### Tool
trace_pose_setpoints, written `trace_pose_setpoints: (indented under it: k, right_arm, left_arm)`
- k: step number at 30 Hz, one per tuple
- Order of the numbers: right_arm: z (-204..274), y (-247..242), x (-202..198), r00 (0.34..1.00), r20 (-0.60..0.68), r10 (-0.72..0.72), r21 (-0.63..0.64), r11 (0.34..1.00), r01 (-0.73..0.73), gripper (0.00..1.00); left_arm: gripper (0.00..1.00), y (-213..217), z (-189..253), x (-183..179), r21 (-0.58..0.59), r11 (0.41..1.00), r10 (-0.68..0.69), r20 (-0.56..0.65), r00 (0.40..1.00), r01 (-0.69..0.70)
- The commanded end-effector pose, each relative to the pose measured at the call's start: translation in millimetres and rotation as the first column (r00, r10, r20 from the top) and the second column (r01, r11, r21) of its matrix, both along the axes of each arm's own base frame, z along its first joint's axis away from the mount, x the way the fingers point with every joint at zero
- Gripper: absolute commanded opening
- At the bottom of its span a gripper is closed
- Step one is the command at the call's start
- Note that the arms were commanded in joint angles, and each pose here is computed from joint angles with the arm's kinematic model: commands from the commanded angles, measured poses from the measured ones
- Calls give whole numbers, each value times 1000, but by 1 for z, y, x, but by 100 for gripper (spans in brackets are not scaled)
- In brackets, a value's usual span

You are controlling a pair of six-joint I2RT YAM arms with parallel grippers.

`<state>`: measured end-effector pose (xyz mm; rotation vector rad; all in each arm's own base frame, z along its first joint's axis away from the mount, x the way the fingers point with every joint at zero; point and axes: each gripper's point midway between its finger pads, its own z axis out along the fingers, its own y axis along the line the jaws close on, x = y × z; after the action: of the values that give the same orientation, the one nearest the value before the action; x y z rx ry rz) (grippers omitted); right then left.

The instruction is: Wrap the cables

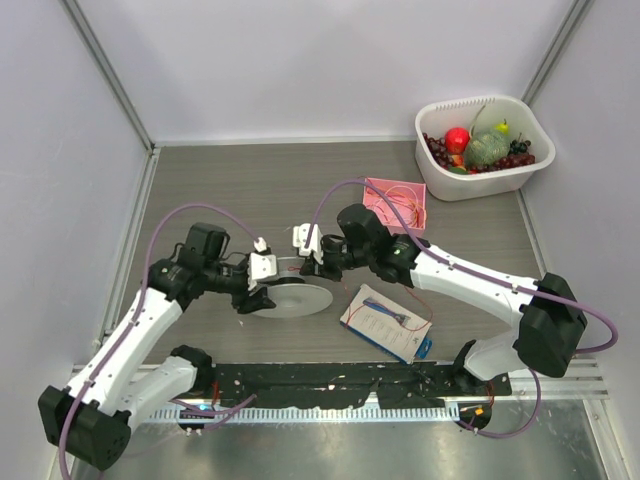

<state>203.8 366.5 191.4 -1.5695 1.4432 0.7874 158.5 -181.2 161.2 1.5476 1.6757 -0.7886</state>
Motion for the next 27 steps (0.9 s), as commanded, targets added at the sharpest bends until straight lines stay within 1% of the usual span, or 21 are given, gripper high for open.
trace_pose_setpoints:
  k: [1, 2, 4, 6, 8, 9, 10, 11, 12, 13, 16, 18, 20, 23, 25, 26, 27]
  right_arm:
    - [19, 6, 4, 998, 59, 1, 50, 999, -4, 1]
    - [18, 5, 5, 998, 61, 1, 47, 999, -4, 1]
    - [20, 5, 5, 998, 65, -3, 49, 999, 0, 1]
    - [21, 5, 5, 998, 63, -5, 47, 999, 2, 1]
    - [20, 4, 5, 998, 56, -7, 46, 999, 5, 1]
    - [20, 4, 7, 998, 58, -17, 42, 999, 15, 1]
    - [19, 4, 6, 999, 48, -25, 36, 999, 23, 1]
    - [20, 4, 10, 998, 51, -44, 32, 999, 43, 1]
    - [20, 4, 11, 997, 39, -61, 29, 998, 60, 1]
    - [20, 4, 15, 995, 35, -94, 25, 995, 93, 1]
    - [21, 3, 18, 989, 31, -144, 5, 990, 144, 1]
    - [21, 1, 18, 983, 13, -182, -4, 983, 182, 1]
    - [17, 1, 13, 979, -14, -203, -20, 979, 202, 1]
    - [13, 5, 7, 979, -2, -202, -32, 979, 202, 1]
    - [11, 5, 10, 974, 11, -226, -38, 973, 226, 1]
    - [8, 4, 12, 971, 15, -240, -43, 970, 241, 1]
    - [6, 5, 13, 968, 14, -249, -47, 967, 250, 1]
  left_arm:
    - [60, -4, 54, -11, -104, 994, 24, 49, 999, -19]
    - [63, -5, 66, -13, -131, 991, 42, 54, 998, -35]
    - [67, -7, 87, -17, -188, 979, 82, 29, 996, -75]
    - [68, -9, 105, -17, -233, 965, 127, 1, 992, -124]
    - [69, -7, 119, -6, -269, 942, 206, -10, 978, -201]
    - [72, -5, 124, 3, -287, 925, 254, -14, 967, -247]
    - [73, 1, 128, 21, -306, 892, 344, -16, 939, -332]
    - [78, 5, 129, 35, -316, 862, 413, -20, 911, -397]
    - [79, 9, 127, 43, -309, 851, 444, -8, 896, -424]
    - [79, 10, 123, 48, -294, 853, 452, 7, 892, -431]
    - [79, 10, 107, 60, -265, 864, 449, 21, 893, -428]
    - [79, 4, 98, 61, -256, 889, 399, 28, 917, -379]
    - [80, -4, 93, 56, -261, 922, 307, 37, 951, -287]
    - [78, -10, 89, 67, -271, 923, 291, 23, 956, -274]
    - [76, -12, 87, 71, -266, 930, 270, 22, 963, -254]
    - [75, -13, 85, 70, -265, 936, 245, 14, 969, -233]
    - [74, -16, 82, 64, -260, 948, 191, 11, 981, -182]
